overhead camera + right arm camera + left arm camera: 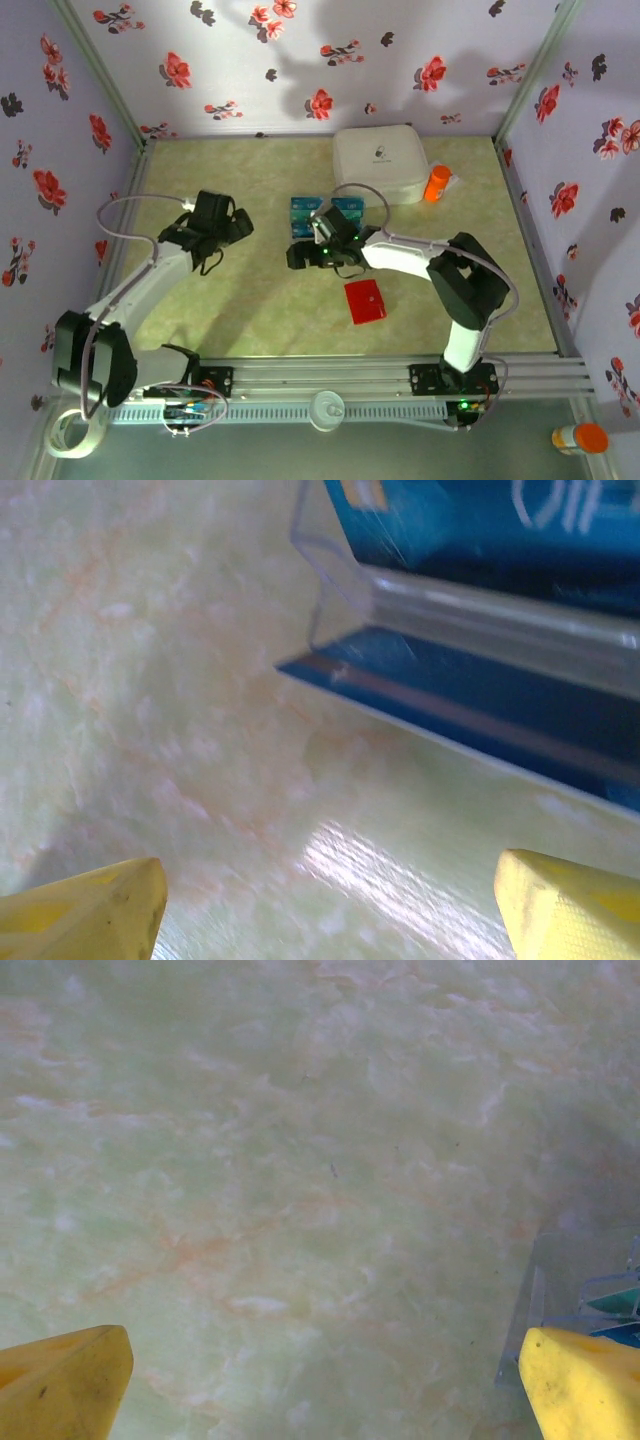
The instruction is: Put the credit cards into the card holder
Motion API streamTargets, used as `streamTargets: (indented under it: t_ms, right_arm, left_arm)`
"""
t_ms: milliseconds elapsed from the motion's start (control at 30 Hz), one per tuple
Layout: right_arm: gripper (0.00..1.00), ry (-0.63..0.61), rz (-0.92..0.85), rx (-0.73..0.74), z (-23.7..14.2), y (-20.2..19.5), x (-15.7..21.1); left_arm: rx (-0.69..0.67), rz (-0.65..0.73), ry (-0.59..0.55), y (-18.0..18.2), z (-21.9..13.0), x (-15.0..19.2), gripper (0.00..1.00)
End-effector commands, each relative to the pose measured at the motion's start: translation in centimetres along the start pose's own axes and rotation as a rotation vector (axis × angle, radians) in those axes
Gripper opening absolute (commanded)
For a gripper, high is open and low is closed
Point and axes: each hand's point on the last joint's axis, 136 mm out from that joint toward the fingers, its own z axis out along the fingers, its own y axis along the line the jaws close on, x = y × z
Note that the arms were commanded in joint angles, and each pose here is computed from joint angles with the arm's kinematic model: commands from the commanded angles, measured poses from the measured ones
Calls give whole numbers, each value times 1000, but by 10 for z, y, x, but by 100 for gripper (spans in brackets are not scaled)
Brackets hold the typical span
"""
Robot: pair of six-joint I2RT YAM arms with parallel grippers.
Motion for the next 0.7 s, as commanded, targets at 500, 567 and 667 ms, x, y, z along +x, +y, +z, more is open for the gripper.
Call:
streamTargets:
  t_ms: [500, 567, 667]
  right_arm:
    - [86, -51, 28, 2, -10, -4, -52]
    - [86, -58, 24, -20, -18, 1, -52]
    - [87, -73, 20, -67, -36, 13, -51]
  left_arm:
    - [-1, -79, 13, 29, -11, 21, 100]
    - [5, -81, 16, 28, -11, 21, 100]
    - [16, -77, 22, 25, -13, 22, 100]
